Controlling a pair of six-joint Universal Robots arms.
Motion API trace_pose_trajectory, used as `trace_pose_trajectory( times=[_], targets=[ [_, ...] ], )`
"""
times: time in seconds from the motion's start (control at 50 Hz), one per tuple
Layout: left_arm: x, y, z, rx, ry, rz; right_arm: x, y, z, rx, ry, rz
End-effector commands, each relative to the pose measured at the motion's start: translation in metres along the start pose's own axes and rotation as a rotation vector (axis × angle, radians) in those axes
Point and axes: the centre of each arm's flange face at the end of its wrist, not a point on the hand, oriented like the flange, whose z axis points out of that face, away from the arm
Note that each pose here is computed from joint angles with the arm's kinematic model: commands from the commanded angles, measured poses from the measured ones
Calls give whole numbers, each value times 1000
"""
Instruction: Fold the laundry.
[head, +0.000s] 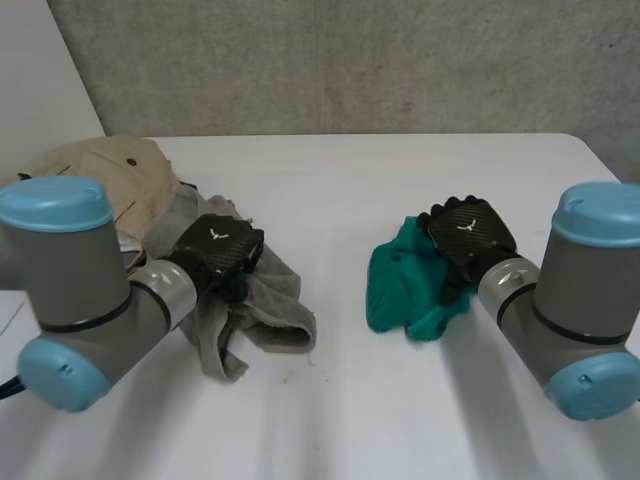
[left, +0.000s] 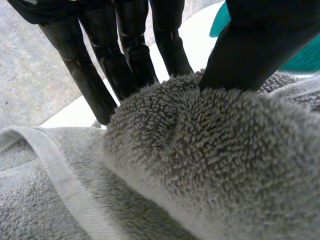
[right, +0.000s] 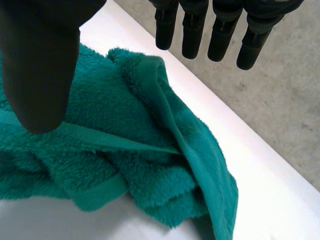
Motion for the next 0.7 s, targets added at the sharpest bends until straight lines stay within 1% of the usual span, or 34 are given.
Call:
trace_pose_trajectory(
  times=[0.02,0.08,0.14,0.16,0.22,0.24,0.28,0.3,0.36,0.38,0.44,0.48,0.52,0.54,0.58,0.6,0.7],
  targets=[
    [-19,9,33,-21,-52,77,-13,20,16,12,-42,-33],
    [-36,-6,37,-4,-101,110,-12,23,19,9,-44,-57],
    [-67,-43,32,87,-216,136,-9,22,19,13,-38,-63],
    [-93,-64,28,150,-315,140,-8,19,18,25,-31,-61],
    [-141,-96,17,269,-504,135,-4,14,16,39,-19,-59],
    [-172,-112,8,339,-625,119,-2,12,15,46,-16,-57],
    [-199,-124,1,399,-721,104,-2,10,14,53,-16,-60],
    [-220,-129,-3,433,-779,91,-2,9,14,58,-18,-62],
    [-240,-121,2,415,-799,80,-3,9,14,57,-20,-62],
    [-247,-110,10,371,-782,76,-3,9,13,56,-22,-61],
    [-251,-89,26,290,-737,67,-4,9,13,54,-25,-59],
    [-250,-65,41,190,-692,57,-4,9,14,56,-26,-60],
    [-244,-48,49,109,-659,47,-4,8,14,58,-27,-58],
    [-238,-34,54,33,-627,43,-4,7,13,58,-29,-57],
    [-228,-30,54,-17,-597,42,-4,6,13,58,-32,-53],
    [-216,-30,53,-48,-562,45,-2,4,12,59,-32,-47],
    [-177,-40,41,-62,-476,59,9,-7,7,63,-28,-11]
  ],
)
